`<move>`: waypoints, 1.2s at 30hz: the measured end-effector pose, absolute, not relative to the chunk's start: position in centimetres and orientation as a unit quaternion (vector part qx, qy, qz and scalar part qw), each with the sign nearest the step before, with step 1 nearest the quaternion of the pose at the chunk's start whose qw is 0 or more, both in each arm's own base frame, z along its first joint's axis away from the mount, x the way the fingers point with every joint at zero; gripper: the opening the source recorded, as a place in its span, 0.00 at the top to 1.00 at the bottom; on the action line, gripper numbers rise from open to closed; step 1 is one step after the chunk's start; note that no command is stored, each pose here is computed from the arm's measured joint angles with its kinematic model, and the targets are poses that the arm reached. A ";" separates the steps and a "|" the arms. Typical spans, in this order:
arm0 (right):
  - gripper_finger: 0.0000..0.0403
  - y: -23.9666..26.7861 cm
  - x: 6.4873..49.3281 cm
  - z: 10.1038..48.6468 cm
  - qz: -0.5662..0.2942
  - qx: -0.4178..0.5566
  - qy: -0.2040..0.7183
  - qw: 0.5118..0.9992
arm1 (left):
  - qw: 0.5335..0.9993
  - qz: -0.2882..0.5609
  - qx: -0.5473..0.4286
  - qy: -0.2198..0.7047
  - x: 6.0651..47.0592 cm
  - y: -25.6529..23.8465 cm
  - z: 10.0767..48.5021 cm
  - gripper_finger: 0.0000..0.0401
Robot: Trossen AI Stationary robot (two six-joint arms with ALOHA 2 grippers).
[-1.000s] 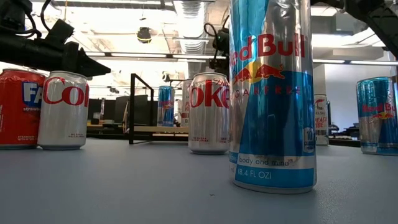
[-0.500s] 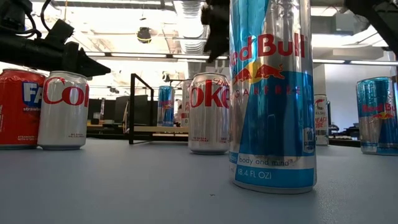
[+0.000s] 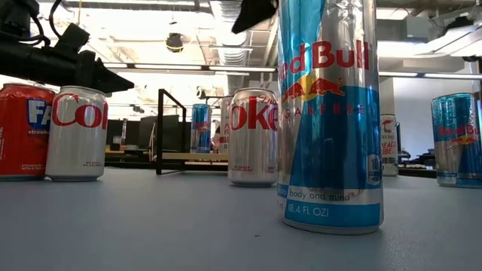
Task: Place canned beverage on shelf
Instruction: Put the top right red-silver soda can on the shelf
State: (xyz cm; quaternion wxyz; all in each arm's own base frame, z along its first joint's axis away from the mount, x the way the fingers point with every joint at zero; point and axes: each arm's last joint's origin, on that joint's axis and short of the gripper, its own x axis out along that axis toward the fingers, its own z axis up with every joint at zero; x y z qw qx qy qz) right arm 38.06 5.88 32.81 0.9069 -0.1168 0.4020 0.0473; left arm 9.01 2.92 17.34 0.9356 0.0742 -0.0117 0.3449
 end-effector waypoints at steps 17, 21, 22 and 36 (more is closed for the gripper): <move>0.08 5.6 37.4 26.5 -0.160 0.093 0.403 0.896 | 0.936 0.345 0.074 -0.012 9.0 2.9 17.3 0.40; 0.08 6.3 38.0 25.0 -0.170 0.088 0.416 0.889 | 0.936 0.345 0.075 -0.010 9.0 2.9 17.3 0.40; 0.08 6.4 38.1 24.5 -0.170 0.086 0.422 0.886 | 0.936 0.345 0.075 -0.009 9.0 2.9 17.3 0.40; 0.10 6.6 39.0 21.4 -0.175 0.087 0.463 0.864 | 0.937 0.341 0.076 -0.005 9.1 2.9 17.2 0.40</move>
